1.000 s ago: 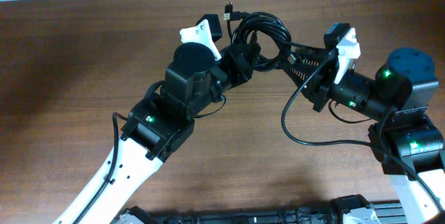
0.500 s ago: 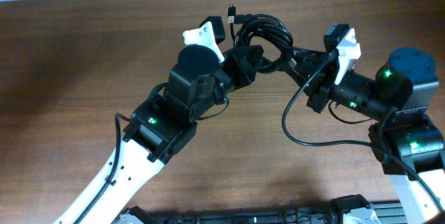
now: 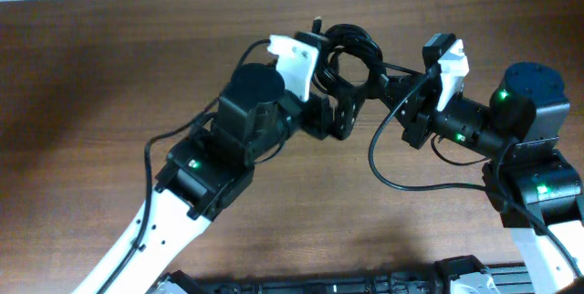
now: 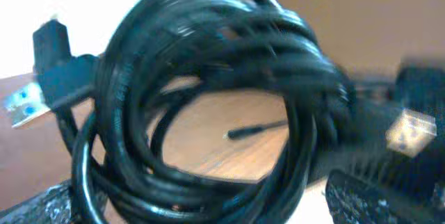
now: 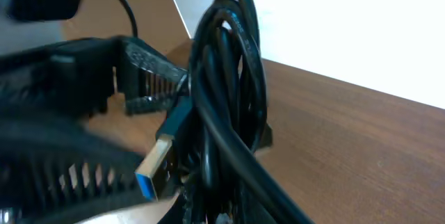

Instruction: Untangle cables

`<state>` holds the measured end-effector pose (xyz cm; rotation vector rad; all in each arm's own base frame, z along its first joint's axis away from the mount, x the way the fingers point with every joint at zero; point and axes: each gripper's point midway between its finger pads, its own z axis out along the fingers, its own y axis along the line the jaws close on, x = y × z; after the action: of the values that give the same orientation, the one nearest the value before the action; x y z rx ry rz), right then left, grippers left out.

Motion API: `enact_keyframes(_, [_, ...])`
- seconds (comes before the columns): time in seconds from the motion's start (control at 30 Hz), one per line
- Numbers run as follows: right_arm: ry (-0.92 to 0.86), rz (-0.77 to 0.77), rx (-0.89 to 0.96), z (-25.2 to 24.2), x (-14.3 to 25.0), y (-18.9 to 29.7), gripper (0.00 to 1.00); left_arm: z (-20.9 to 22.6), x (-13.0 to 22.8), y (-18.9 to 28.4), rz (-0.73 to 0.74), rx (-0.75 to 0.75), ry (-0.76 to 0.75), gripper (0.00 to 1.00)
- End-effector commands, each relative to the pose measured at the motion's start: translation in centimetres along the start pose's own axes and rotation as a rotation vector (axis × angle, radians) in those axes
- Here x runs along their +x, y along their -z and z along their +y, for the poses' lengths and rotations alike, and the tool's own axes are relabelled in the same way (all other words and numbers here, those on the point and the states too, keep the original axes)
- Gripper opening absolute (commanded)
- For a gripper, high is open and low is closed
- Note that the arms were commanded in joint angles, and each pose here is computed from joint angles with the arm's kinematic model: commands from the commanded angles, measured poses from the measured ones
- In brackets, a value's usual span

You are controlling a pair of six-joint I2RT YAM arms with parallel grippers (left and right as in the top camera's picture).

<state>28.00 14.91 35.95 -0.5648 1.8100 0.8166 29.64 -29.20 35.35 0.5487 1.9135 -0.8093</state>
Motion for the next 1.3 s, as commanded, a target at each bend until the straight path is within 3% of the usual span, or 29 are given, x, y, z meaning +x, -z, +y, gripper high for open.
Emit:
enact_keyframes(0.0, [0.012, 0.0, -0.006, 0.4, -0.2, 0.3, 0.04, -0.9, -0.1, 2.4, 0.004, 0.021, -0.523, 0.99])
enact_keyframes(0.1, [0.017, 0.028, -0.009, 0.5, 0.5, 0.3, 0.04, 2.0, 0.3, 3.6, 0.066, -0.143, -0.686, 0.99])
enact_keyframes(0.2, [0.033, 0.052, -0.033, 1.0, 1.2, 0.4, 0.04, 3.5, -0.1, 4.2, 0.077, -0.243, -0.702, 0.99])
enact_keyframes(0.5, [0.067, 0.046, -0.244, 4.5, 1.3, 0.9, 0.04, 3.3, -0.3, 4.0, 0.066, -0.232, -0.702, 0.99])
enact_keyframes(1.07, [0.111, 0.007, -0.303, 5.5, 0.3, 1.1, 0.04, 1.5, 2.6, 2.7, 0.146, -0.064, -0.683, 0.99])
enact_keyframes(1.1, [0.111, 0.007, -0.302, 5.5, 0.3, 1.1, 0.04, 1.5, 2.6, 2.7, 0.145, -0.064, -0.683, 0.93])
enact_keyframes(1.13, [0.111, 0.007, -0.302, 5.5, 0.3, 1.1, 0.04, 1.5, 2.5, 2.7, 0.142, -0.064, -0.683, 0.75])
enact_keyframes(1.17, [0.111, 0.007, -0.302, 5.5, 0.3, 1.1, 0.04, 1.4, 2.5, 2.6, 0.139, -0.065, -0.684, 0.49])
enact_keyframes(1.2, [0.111, 0.007, -0.302, 5.5, 0.3, 1.1, 0.04, 1.4, 2.4, 2.6, 0.134, -0.065, -0.684, 0.29])
enact_keyframes(1.23, [0.11, 0.007, -0.302, 5.5, 0.3, 1.1, 0.04, 1.4, 2.3, 2.6, 0.129, -0.066, -0.675, 0.18])
enact_keyframes(1.27, [0.11, 0.007, -0.302, 5.5, 0.3, 1.1, 0.04, 1.3, 2.0, 2.6, 0.116, -0.068, -0.661, 0.0])
